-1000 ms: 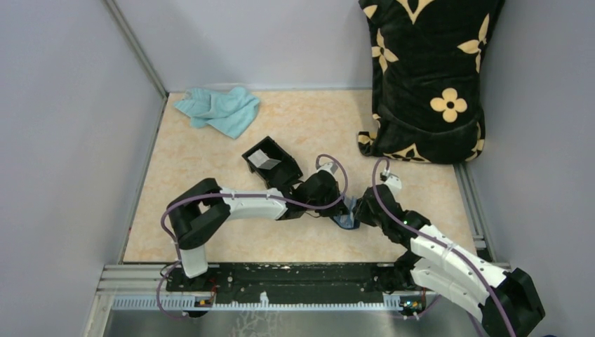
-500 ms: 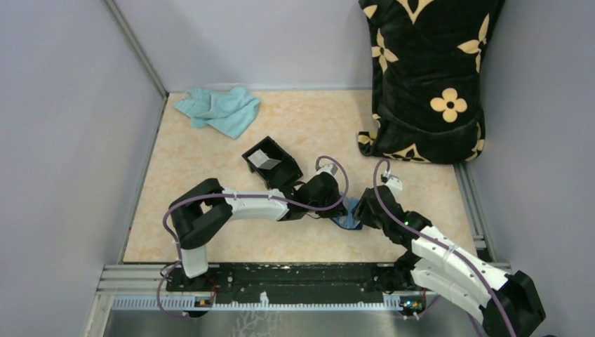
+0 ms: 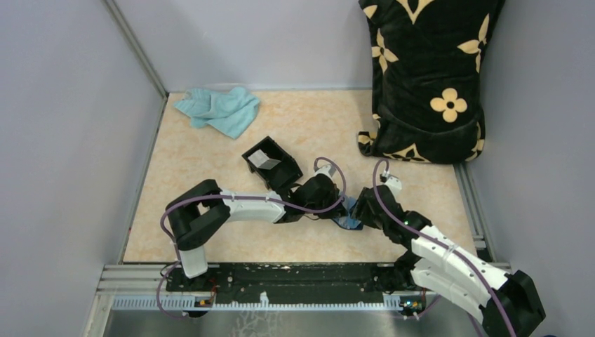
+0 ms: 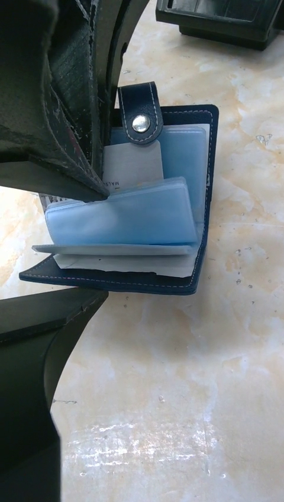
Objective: Put the credit cards into the card holder
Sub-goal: Open the card holder at the center of the board.
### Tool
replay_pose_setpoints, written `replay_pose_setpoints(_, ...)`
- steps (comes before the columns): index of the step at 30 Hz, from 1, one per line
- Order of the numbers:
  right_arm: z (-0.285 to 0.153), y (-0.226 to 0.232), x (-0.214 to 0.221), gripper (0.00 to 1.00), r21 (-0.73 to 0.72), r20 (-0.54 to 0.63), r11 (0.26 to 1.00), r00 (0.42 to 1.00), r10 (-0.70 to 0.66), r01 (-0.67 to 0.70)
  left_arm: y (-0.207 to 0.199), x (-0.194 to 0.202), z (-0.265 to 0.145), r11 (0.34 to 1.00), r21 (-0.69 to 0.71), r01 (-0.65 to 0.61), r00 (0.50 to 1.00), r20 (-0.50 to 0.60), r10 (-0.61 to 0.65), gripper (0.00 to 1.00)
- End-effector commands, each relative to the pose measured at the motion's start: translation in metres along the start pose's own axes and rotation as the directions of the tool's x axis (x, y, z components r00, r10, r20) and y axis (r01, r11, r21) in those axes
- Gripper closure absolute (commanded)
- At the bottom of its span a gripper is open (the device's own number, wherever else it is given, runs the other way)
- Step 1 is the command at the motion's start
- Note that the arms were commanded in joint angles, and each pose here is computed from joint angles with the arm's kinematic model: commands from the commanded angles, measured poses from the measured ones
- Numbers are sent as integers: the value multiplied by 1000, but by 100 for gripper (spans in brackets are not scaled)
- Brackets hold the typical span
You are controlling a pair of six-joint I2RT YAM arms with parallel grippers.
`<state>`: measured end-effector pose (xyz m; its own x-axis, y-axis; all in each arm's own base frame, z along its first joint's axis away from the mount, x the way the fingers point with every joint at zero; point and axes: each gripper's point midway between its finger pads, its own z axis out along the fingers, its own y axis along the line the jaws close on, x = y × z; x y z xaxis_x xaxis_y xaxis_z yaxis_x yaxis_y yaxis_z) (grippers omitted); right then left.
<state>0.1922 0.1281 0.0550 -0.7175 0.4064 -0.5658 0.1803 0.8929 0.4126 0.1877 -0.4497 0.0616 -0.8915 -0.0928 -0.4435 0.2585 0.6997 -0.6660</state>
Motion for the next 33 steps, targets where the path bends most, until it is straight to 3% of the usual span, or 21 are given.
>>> replay_pose_setpoints(1,-4,24,-24,44,-60,52,998,999,16,-13,-21,-4,-7,996,84,-10,1000,9,10,100)
replay_pose_setpoints(16,-4,36,-34,43,-71,59,997,998,15,-11,-24,6,0,993,114,-39,998,-40,44,100)
replay_pose_setpoints(33,18,15,-8,45,7,-19,1000,1000,-12,12,-33,5,1,989,142,-41,998,-37,46,100)
